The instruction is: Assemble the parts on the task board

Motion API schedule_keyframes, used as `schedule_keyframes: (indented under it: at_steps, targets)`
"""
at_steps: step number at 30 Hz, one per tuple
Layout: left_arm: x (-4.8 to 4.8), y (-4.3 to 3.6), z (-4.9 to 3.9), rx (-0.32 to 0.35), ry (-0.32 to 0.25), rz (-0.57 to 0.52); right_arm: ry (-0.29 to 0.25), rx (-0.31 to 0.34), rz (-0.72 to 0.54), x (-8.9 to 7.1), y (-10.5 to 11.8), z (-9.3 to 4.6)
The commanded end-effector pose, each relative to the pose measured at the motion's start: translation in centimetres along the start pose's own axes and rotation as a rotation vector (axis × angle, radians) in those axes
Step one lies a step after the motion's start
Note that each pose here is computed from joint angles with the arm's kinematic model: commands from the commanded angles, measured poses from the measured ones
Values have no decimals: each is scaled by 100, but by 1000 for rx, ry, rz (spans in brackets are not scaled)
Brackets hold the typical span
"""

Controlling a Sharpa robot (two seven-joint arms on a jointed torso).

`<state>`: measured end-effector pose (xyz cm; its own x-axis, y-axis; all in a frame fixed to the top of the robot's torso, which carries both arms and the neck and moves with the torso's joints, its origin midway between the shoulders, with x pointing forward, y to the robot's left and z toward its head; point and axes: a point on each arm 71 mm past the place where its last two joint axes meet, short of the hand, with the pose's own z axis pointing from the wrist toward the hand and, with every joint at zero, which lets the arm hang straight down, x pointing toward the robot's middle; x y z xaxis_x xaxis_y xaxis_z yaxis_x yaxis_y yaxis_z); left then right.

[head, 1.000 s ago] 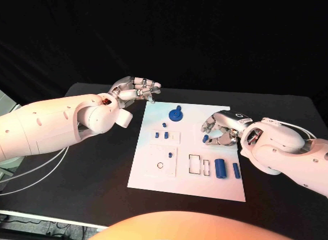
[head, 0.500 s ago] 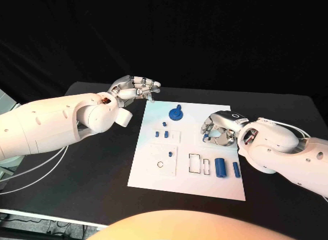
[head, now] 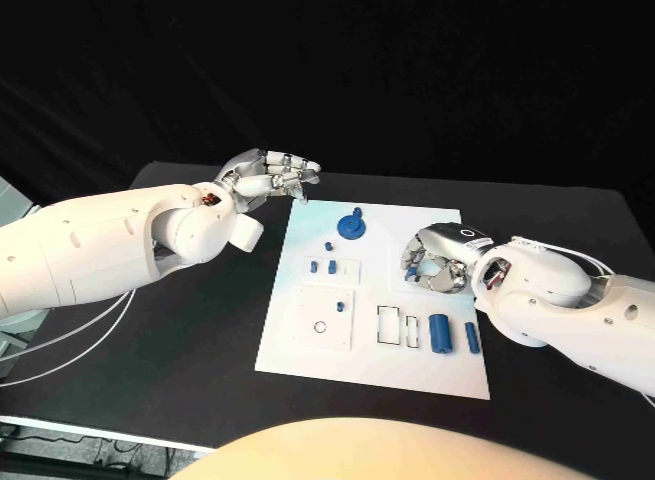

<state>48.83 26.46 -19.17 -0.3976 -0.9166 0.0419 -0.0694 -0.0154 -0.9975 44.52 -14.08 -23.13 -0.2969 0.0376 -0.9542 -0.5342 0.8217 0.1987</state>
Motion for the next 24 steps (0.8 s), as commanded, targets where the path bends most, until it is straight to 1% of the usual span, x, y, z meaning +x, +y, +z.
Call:
schedule_keyframes:
  at_steps: [1,8,11,15,19,24]
  targets:
    - [21,-7,1,1,16,-11,34,2,-34,51,-1,0]
    - [18,-5,1,0,14,-11,37,1,-42,61,8,3]
    - [19,-6,1,0,14,-10,27,0,-42,56,15,3]
    - [17,-5,1,-1,13,-10,-4,-6,-35,37,25,-1]
    - [18,-5,3,-1,13,-11,-60,-15,-20,0,37,-15]
    - [18,-3,6,-1,12,-12,-105,-25,-1,-43,54,-50]
